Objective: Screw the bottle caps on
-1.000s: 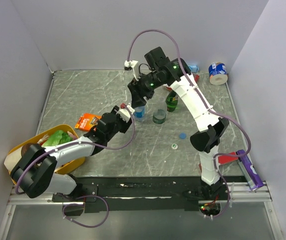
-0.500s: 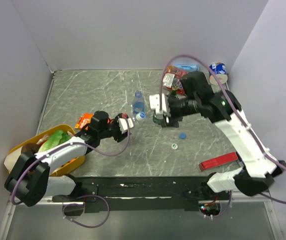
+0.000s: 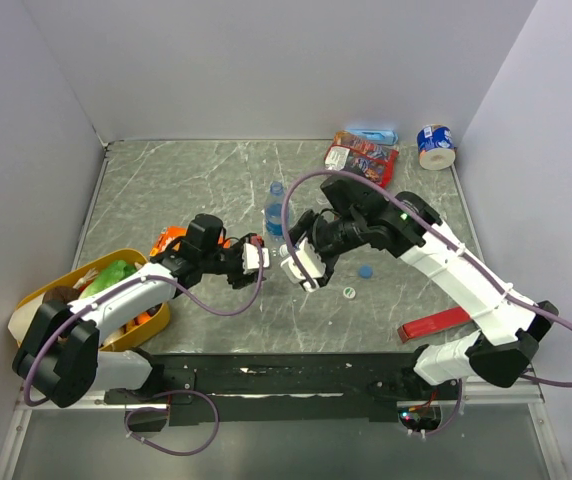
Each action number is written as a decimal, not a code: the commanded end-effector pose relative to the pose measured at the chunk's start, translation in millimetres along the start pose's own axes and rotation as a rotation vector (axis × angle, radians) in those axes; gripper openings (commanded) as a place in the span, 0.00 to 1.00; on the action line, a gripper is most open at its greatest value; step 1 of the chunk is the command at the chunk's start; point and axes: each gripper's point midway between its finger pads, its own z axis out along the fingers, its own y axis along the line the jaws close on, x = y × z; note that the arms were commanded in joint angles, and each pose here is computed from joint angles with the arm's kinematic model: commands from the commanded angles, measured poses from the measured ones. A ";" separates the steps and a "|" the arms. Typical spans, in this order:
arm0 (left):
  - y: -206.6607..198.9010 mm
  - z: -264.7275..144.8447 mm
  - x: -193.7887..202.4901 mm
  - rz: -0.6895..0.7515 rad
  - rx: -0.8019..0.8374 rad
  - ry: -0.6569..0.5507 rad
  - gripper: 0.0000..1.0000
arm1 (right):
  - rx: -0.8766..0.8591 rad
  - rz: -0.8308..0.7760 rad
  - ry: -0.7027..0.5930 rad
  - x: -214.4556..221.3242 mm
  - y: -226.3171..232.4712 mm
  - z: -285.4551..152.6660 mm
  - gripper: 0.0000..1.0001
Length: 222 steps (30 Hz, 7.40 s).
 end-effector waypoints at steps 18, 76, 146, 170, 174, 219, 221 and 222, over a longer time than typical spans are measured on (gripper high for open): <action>31.4 3.9 -42.6 0.028 -0.111 -0.119 0.01 | -0.033 0.156 0.025 8.4 -10.7 22.3 0.21; 8.9 -2.7 -53.8 0.053 -0.108 -0.117 0.01 | -0.020 0.027 -0.010 -9.9 0.8 -5.9 0.43; 11.7 -13.6 -54.8 0.097 -0.183 -0.097 0.01 | 0.048 0.105 -0.031 -13.6 -8.0 -0.6 0.42; 97.7 -34.6 -93.8 -0.308 -0.709 -0.191 0.15 | 0.100 1.254 -0.154 -5.7 -96.8 16.8 0.00; 74.0 -26.5 -89.3 -0.282 -0.588 -0.170 0.96 | 0.131 1.178 -0.105 -0.3 -91.3 3.2 0.00; 40.4 -37.6 -33.2 -0.490 -0.354 -0.089 0.97 | 0.739 1.624 0.585 273.3 93.9 -202.9 0.00; 42.6 -40.5 -32.5 -0.499 -0.355 -0.098 0.97 | 0.750 1.642 0.613 282.3 97.5 -202.9 0.00; 42.8 -41.0 -31.9 -0.507 -0.353 -0.101 0.97 | 0.741 1.662 0.623 288.2 100.3 -199.8 0.00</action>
